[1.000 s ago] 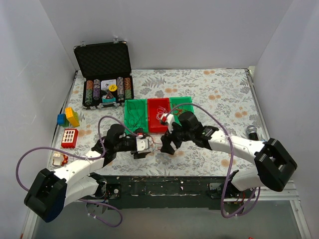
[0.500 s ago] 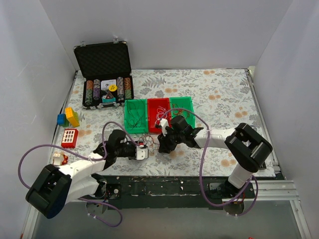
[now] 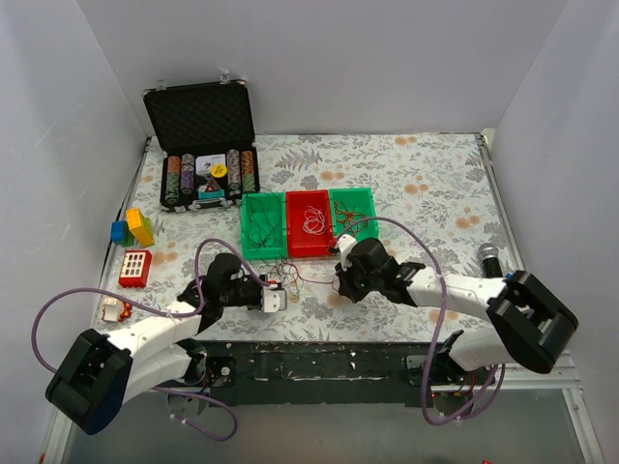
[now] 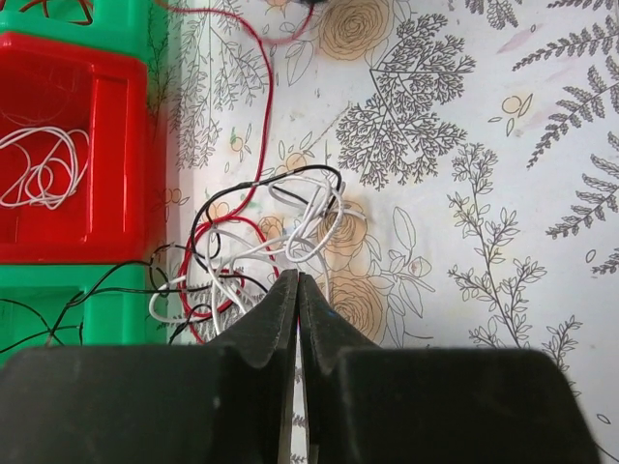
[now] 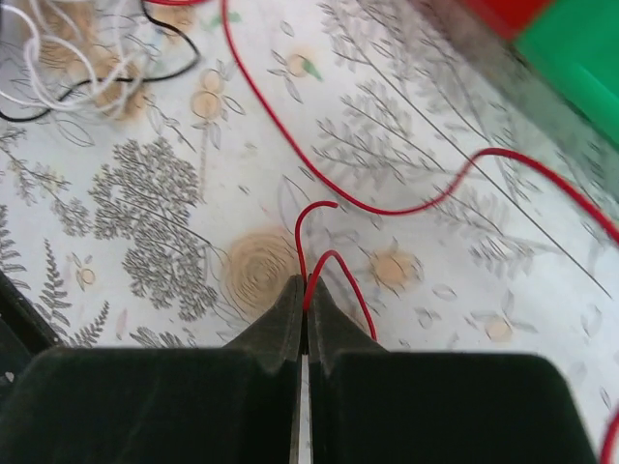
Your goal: Untangle the cables
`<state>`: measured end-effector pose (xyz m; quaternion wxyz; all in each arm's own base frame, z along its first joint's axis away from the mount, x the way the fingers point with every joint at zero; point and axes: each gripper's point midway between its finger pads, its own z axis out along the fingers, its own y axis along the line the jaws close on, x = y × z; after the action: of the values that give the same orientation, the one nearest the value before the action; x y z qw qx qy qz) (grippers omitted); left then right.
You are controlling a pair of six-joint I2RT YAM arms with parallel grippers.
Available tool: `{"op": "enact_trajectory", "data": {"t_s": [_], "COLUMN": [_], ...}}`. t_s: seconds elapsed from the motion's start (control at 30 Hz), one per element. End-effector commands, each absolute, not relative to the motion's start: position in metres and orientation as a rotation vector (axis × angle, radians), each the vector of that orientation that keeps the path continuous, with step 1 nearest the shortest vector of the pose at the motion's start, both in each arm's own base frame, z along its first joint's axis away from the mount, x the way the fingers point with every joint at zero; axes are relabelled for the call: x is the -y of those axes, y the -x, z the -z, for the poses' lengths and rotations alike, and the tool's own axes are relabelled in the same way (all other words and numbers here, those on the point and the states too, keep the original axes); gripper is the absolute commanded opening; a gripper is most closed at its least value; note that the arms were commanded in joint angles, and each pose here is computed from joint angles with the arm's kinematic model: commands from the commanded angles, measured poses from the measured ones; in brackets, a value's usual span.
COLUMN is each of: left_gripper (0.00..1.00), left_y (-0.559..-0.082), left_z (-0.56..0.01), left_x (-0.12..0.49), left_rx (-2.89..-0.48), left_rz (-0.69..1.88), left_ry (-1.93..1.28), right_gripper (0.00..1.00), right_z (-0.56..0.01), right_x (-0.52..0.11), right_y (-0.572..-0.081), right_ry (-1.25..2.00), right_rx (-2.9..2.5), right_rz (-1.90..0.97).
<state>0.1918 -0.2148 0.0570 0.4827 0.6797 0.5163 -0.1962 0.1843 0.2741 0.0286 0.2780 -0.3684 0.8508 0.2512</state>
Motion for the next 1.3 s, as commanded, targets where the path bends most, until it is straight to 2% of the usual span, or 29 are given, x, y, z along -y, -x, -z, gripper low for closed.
{"op": "enact_trajectory", "data": {"t_s": [0.0,0.1,0.2,0.27,0.4,0.57,0.73,0.97,1.0,1.13,1.27], "left_gripper": [0.0,0.0,0.0,0.02,0.2,0.45,0.48,0.36,0.31,0.01,0.0], "left_y": [-0.195,-0.203,-0.216,-0.227,-0.227,-0.22,-0.22,-0.225,-0.224,-0.221,-0.22], "left_z": [-0.063,-0.076,-0.091,-0.107,-0.108,-0.089,-0.075,-0.074,-0.072,-0.072,-0.076], "left_x": [0.211,0.213,0.216,0.22,0.227,0.226,0.225,0.231,0.231,0.231,0.229], "left_rx": [-1.268,-1.275,-1.313,-1.321,-1.312,-1.264,-1.276,-1.232,-1.229,-1.201,-1.218], "left_rz": [0.44,0.428,0.41,0.407,0.443,0.438,0.434,0.427,0.433,0.435,0.431], "left_ry": [-1.648,-1.617,-1.537,-1.464,-1.477,-1.571,-1.644,-1.662,-1.672,-1.694,-1.709], "right_gripper": [0.01,0.01,0.01,0.11,0.28,0.38,0.39,0.36,0.36,0.36,0.4], "right_z": [-0.036,-0.041,-0.065,-0.084,-0.111,-0.127,-0.129,-0.127,-0.125,-0.115,-0.097], "right_x": [-0.232,-0.209,-0.221,-0.238,-0.265,-0.292,-0.304,-0.319,-0.321,-0.336,-0.348], "right_y": [-0.193,-0.201,-0.207,-0.208,-0.211,-0.204,-0.201,-0.202,-0.203,-0.208,-0.209], "right_ry": [0.794,0.688,0.712,0.753,0.836,0.905,0.917,0.946,0.95,0.992,1.04], "right_rx": [-2.34,-2.376,-2.287,-2.187,-2.088,-2.001,-1.975,-1.953,-1.951,-1.954,-1.972], "right_rz": [-0.445,-0.297,-0.358,-0.469,-0.585,-0.748,-0.822,-0.88,-0.883,-0.909,-0.942]}}
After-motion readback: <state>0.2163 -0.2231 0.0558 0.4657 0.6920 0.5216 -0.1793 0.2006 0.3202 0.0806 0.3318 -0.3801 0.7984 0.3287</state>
